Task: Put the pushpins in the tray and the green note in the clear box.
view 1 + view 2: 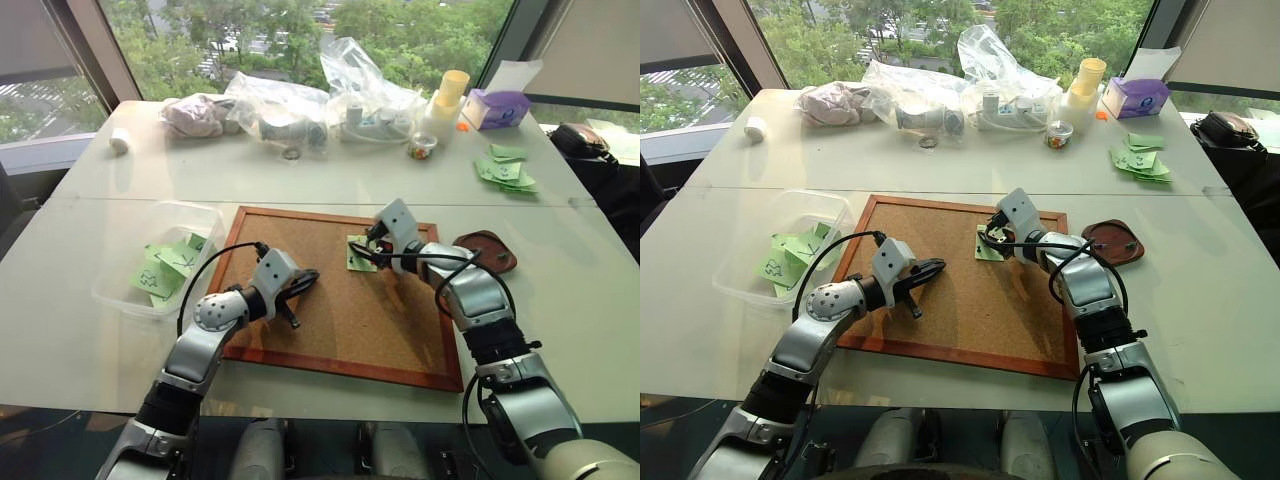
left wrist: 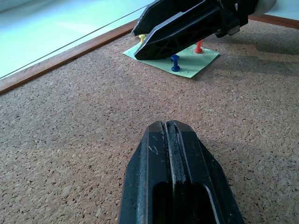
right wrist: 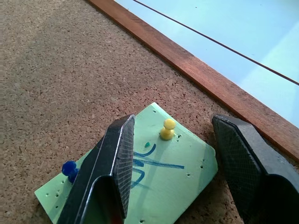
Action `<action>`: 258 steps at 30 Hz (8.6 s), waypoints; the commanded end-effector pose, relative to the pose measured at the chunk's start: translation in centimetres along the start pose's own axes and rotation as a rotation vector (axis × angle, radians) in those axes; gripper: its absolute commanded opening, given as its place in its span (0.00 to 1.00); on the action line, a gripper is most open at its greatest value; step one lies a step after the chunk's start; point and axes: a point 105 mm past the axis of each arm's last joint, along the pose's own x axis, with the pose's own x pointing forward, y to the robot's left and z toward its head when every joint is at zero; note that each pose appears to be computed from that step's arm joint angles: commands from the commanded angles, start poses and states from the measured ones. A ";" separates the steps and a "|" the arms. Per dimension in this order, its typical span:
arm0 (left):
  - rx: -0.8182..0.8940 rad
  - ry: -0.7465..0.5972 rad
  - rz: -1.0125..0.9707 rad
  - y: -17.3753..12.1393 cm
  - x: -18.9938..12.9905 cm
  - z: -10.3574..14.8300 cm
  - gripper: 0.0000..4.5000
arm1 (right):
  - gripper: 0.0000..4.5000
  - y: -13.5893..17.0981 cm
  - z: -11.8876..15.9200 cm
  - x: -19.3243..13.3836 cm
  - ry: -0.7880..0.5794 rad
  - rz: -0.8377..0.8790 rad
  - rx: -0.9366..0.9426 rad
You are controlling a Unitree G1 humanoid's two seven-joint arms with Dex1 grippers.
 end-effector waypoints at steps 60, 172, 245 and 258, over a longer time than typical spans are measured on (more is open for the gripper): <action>-0.074 0.121 -0.020 -0.6 -1.2 -2.8 0.00 | 0.98 -10.3 -4.3 -14.2 0.030 -0.581 0.164; -0.118 0.106 0.012 -1.5 -0.5 -3.2 0.00 | 0.99 -11.2 -3.8 -13.9 -0.177 -0.673 0.429; -0.352 0.012 0.066 2.1 -3.0 -0.6 0.00 | 0.02 6.2 4.5 -6.8 -0.198 0.248 -0.172; -0.882 -0.263 0.025 4.6 -1.4 4.7 0.94 | 0.00 6.6 4.0 -7.3 -0.164 0.264 -0.227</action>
